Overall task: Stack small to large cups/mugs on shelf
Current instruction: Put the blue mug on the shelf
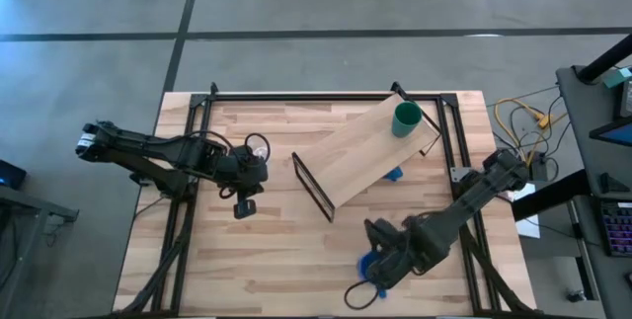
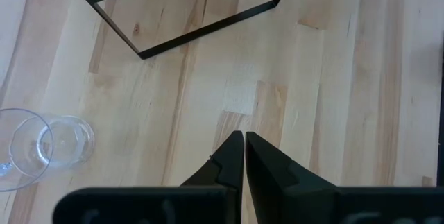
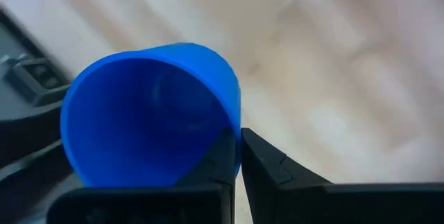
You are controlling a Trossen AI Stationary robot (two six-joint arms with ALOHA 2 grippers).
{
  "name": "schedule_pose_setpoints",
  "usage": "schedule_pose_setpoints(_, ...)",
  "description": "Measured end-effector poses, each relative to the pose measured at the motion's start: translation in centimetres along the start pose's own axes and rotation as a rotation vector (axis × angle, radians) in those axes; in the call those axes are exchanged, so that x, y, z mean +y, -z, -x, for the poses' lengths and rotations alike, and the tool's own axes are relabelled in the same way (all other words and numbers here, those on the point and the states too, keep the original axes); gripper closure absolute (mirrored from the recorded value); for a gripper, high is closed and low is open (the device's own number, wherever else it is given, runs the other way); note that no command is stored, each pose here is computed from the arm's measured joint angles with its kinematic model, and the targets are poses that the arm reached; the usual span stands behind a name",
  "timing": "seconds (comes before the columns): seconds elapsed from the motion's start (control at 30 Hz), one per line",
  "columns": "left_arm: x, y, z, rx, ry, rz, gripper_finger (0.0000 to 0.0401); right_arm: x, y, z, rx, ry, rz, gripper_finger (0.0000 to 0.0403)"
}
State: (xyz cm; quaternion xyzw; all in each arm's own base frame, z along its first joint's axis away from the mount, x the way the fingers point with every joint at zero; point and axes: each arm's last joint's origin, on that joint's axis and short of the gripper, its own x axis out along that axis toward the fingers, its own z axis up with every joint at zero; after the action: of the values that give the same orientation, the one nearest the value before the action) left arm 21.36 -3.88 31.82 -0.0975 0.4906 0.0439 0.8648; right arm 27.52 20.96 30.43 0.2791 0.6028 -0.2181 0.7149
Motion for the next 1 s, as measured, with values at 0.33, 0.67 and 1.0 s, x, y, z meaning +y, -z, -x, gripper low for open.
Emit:
schedule_pose_setpoints(0.33,0.0,0.0,0.0,0.001,0.000,0.004,0.0400,-4.1,-6.0,9.6,-0.382,0.054,0.100,0.0394)
schedule_pose_setpoints(0.67,-0.1,0.0,0.0,0.010,0.022,0.007,0.0400,-10.6,-12.4,10.9,-0.469,0.213,0.054,0.0394)
schedule_pose_setpoints(1.0,-0.1,0.1,0.0,0.016,0.020,0.006,0.0400,-15.5,-15.3,9.9,-0.286,0.169,-0.096,0.0394)
